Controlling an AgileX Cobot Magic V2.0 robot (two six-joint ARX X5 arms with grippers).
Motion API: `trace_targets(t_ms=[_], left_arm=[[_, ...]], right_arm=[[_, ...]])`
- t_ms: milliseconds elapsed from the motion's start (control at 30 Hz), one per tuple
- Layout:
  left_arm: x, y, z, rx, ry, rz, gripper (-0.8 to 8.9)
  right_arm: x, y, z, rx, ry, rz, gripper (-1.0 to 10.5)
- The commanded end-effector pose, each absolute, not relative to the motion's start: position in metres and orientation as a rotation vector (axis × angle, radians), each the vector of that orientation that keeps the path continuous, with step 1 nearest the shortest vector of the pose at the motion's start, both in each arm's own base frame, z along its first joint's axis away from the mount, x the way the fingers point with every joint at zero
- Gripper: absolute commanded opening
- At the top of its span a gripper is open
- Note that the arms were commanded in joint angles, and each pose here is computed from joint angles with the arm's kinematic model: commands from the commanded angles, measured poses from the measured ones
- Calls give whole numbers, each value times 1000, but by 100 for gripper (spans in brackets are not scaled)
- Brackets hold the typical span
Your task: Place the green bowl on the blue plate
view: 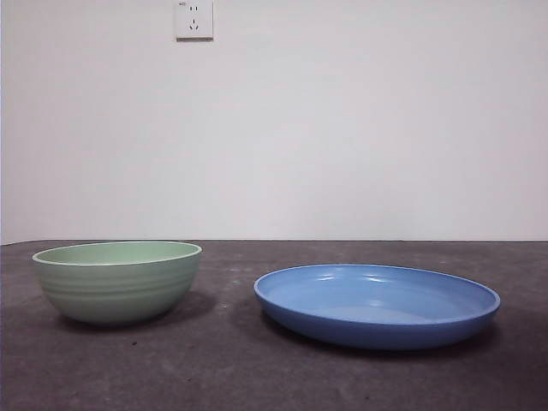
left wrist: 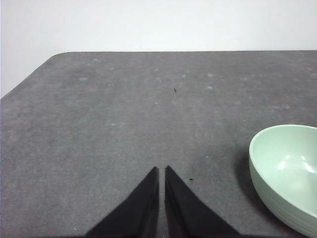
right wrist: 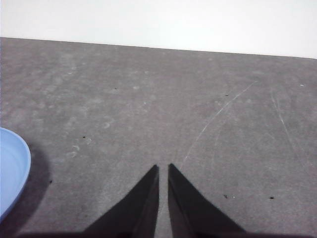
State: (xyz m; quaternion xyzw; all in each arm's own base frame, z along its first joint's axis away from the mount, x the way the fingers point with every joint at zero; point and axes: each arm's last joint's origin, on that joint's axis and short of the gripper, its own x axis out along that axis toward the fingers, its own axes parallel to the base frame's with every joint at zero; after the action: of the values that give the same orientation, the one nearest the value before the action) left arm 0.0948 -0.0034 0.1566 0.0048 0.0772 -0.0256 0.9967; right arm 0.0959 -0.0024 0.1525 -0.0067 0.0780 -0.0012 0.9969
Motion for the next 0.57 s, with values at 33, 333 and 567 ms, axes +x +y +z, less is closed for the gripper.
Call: trace_targets(t_ms=[33,333,567], left_arm=[[96,-3,150,-6,176,-45,19],[96,-3,150,-19,175,-44,19],[95,-3,157,-61,143,-42,17]], right_arm=[[96,-2,152,-1,147,0,29],[97,-2,156,27,108,1,29],[97,0,160,137,76,71,24]])
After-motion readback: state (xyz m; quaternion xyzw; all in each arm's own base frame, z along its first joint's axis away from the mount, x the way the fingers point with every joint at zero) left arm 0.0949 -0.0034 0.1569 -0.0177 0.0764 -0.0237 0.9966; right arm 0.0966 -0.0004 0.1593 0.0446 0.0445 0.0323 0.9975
